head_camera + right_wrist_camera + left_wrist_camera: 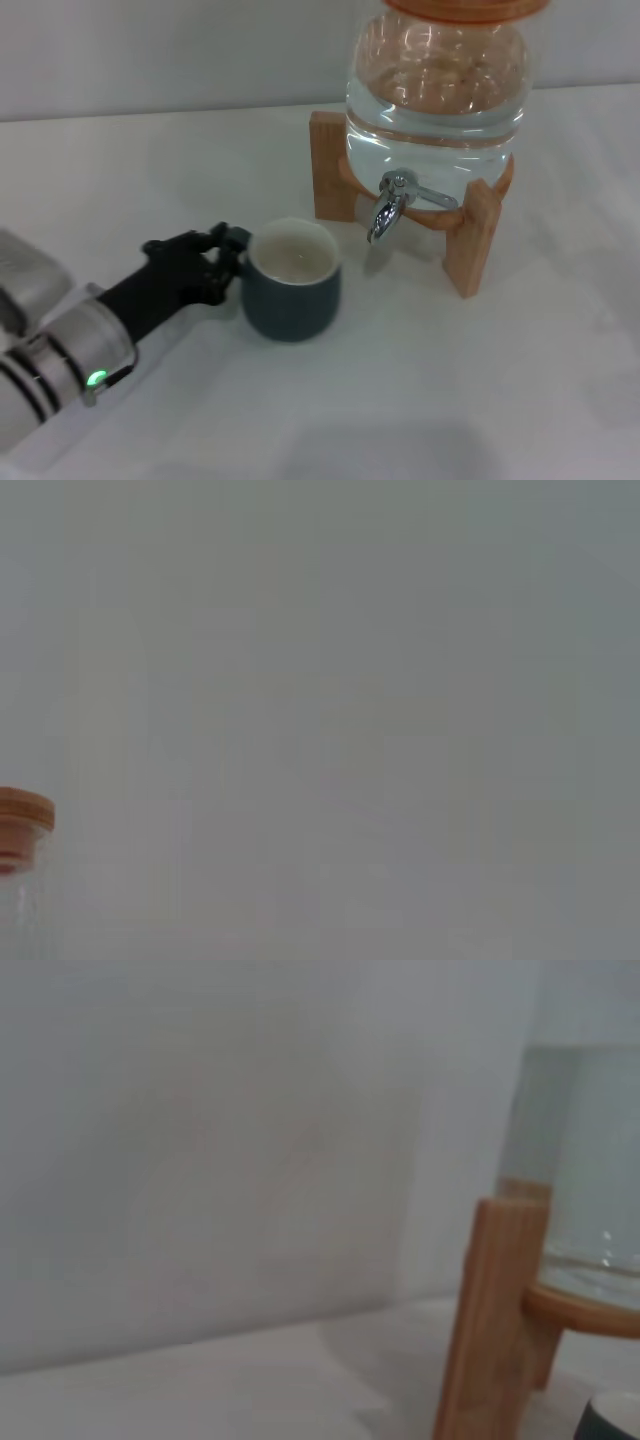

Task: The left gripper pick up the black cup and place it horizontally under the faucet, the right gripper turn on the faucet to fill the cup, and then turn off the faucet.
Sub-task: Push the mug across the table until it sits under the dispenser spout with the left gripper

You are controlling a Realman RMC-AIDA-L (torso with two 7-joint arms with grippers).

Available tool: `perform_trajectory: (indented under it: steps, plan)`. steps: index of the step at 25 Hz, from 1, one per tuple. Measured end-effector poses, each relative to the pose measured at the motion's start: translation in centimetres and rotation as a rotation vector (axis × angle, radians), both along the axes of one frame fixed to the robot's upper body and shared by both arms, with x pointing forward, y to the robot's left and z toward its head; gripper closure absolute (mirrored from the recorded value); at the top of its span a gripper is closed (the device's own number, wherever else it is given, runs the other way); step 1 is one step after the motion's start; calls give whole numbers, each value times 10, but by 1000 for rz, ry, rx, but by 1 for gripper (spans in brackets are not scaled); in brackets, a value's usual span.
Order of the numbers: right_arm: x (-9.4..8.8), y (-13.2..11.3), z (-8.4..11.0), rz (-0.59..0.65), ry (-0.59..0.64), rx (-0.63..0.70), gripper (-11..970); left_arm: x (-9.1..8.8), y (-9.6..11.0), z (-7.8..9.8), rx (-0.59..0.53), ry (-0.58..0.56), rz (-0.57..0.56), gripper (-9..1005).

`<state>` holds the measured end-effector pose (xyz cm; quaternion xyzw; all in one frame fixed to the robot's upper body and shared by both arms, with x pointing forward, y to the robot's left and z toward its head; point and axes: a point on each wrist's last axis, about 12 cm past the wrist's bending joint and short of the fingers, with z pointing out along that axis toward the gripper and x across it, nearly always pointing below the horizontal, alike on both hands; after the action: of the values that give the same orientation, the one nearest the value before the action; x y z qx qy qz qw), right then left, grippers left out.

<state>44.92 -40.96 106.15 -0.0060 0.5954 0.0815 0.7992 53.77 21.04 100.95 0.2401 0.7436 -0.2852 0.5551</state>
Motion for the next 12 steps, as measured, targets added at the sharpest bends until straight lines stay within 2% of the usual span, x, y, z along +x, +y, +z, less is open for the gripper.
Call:
perform_trajectory:
  steps: [2,12]
  plan:
    - [0,2,-2,6,6,6,134,3,-13,0,26,3,-32,794]
    - [0,5,-4,14,13,12,134,11,-33,8,7,0,-72,798]
